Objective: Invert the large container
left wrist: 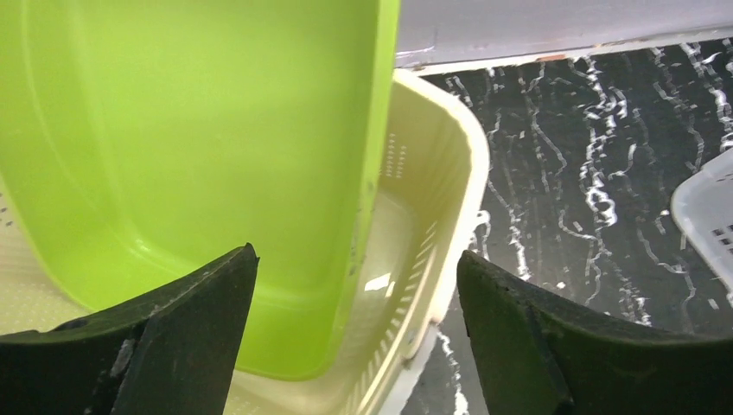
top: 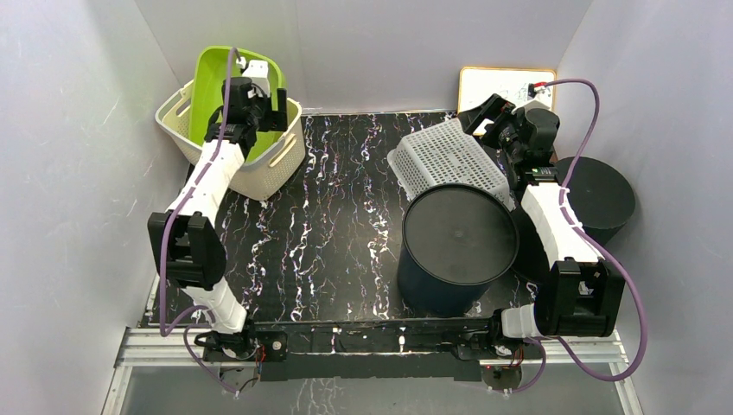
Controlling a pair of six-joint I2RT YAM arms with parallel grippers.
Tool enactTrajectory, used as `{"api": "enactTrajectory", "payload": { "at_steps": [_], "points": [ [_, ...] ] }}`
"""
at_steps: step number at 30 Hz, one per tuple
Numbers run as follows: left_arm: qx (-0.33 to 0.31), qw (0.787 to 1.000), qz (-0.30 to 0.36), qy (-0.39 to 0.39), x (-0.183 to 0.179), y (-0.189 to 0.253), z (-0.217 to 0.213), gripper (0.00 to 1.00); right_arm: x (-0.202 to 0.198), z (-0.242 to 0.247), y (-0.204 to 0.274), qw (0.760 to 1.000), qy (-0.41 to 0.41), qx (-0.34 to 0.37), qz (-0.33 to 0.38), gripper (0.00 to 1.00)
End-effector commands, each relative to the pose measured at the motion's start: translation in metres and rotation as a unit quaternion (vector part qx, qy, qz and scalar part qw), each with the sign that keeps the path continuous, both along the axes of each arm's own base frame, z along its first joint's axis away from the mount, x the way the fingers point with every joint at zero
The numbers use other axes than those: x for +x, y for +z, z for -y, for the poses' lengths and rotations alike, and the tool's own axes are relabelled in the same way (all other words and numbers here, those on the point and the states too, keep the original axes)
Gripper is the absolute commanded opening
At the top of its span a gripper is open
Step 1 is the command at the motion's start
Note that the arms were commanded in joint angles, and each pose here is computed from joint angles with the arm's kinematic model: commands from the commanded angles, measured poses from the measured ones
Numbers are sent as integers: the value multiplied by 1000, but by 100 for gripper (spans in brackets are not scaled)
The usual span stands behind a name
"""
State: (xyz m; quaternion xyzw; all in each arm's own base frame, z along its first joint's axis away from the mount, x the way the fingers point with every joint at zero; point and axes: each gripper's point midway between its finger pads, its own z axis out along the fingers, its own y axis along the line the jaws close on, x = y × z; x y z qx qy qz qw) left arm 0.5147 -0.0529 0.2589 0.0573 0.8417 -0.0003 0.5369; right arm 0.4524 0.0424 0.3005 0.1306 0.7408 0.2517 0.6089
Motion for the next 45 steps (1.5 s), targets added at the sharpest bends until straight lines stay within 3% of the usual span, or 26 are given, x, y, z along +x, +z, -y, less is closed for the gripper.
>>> {"api": "enactTrajectory", "payload": {
  "at_steps": [1, 6, 14, 16, 25, 33, 38, 41, 45],
  "points": [
    [0, 998, 32, -54, 13, 11, 29, 87, -1, -1, 16, 1000, 5, 3, 30, 98],
    [-5, 998, 34, -62, 25, -1, 30, 87, -1, 2, 11, 1000, -1, 0, 25, 98],
    [8, 997, 70, -6, 46, -4, 3, 89, 1, 2, 0, 1000, 0, -9, 15, 98],
    [7, 997, 78, -3, 49, -2, 0, 98, 3, 3, -3, 1000, -1, -9, 11, 98],
    [-14, 998, 69, -4, 64, -25, -9, 97, 9, 4, -16, 1000, -4, -8, -2, 98],
    [-49, 996, 75, -24, 85, -36, 0, 73, 7, 5, -16, 1000, -5, -15, -2, 98],
    [-65, 995, 67, -36, 90, -42, 7, 39, 6, 5, -24, 1000, -4, -18, -8, 98],
    [-68, 995, 69, -33, 83, -41, 6, 0, 6, 5, -27, 1000, -3, -19, -10, 98],
    [-61, 995, 77, -23, 71, -28, 1, 0, 8, 3, -29, 1000, 0, -15, -11, 98]
  ]
}}
